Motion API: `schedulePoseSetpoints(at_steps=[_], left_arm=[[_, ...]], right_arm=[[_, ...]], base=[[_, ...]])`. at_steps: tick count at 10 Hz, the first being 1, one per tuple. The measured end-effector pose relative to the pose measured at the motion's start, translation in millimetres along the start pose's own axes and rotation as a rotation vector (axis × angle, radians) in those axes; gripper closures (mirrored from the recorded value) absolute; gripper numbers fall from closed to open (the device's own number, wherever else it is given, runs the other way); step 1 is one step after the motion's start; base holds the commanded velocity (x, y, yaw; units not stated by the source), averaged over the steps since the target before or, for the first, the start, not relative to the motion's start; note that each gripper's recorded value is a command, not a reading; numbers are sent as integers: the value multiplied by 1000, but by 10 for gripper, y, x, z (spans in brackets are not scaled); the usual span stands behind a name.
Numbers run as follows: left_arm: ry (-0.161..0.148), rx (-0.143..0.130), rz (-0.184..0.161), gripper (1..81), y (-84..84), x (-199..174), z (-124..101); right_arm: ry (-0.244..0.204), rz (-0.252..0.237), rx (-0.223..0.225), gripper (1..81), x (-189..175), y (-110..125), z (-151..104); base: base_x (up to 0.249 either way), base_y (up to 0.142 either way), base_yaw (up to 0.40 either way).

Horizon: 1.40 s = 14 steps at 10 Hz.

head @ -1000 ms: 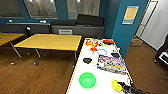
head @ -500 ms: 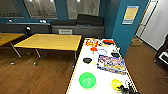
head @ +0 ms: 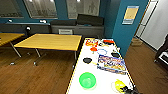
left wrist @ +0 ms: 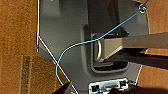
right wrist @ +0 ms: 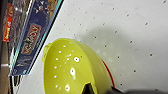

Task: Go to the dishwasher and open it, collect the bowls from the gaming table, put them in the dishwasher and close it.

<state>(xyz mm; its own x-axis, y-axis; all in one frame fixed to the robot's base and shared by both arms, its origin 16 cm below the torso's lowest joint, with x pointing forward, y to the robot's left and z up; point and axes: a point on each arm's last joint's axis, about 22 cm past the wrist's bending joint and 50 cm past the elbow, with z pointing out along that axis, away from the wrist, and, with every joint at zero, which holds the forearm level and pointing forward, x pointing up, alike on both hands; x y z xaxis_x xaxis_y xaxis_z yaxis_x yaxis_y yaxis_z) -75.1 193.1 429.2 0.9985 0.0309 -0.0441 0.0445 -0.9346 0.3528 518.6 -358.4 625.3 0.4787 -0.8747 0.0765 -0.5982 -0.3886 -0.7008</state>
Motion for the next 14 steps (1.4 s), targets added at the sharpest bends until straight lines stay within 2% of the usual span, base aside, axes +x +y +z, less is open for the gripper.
schedulePoseSetpoints(at_steps=[2, 4, 5, 7, 9, 10, 11, 12, 13, 14], left_arm=[[2, -9, -1, 10, 52, 0, 11], [4, -12, 0, 10, 68, 7, 14], [6, -20, -1, 10, 103, 11, 19], [8, -57, -7, 10, 268, 16, 31], [13, -102, -13, 10, 376, 33, -17], [15, -129, -18, 10, 411, 50, -72], [24, -166, -24, 10, 468, 89, -151], [33, -207, -31, 10, 532, 154, -257], [47, -239, -33, 10, 535, 252, -382], [69, -256, -33, 10, 431, 378, -551]], right_arm=[[19, -41, -3, 811, 439, 7, -418], [-7, -115, -5, 811, 718, -87, -969], [-37, -154, -22, 811, 753, -40, -1322], [-105, -217, -96, 811, 625, 304, -1969], [-215, -279, -167, 811, 180, 712, -2482], [-255, -300, -210, 811, -6, 974, -2751], [-280, -313, -263, 811, -131, 1289, -3037], [-290, -322, -298, 811, -220, 1539, -3255], [-297, -324, -313, 811, -328, 1737, -3387], [-306, -320, -323, 811, -504, 2005, -3510]], base=[[0, 0, 0], [0, 0, 0], [0, 0, 0], [0, 0, 0], [0, 0, 0], [0, 0, 0], [0, 0, 0], [0, 0, 0], [0, 0, 0], [0, 0, 0]])
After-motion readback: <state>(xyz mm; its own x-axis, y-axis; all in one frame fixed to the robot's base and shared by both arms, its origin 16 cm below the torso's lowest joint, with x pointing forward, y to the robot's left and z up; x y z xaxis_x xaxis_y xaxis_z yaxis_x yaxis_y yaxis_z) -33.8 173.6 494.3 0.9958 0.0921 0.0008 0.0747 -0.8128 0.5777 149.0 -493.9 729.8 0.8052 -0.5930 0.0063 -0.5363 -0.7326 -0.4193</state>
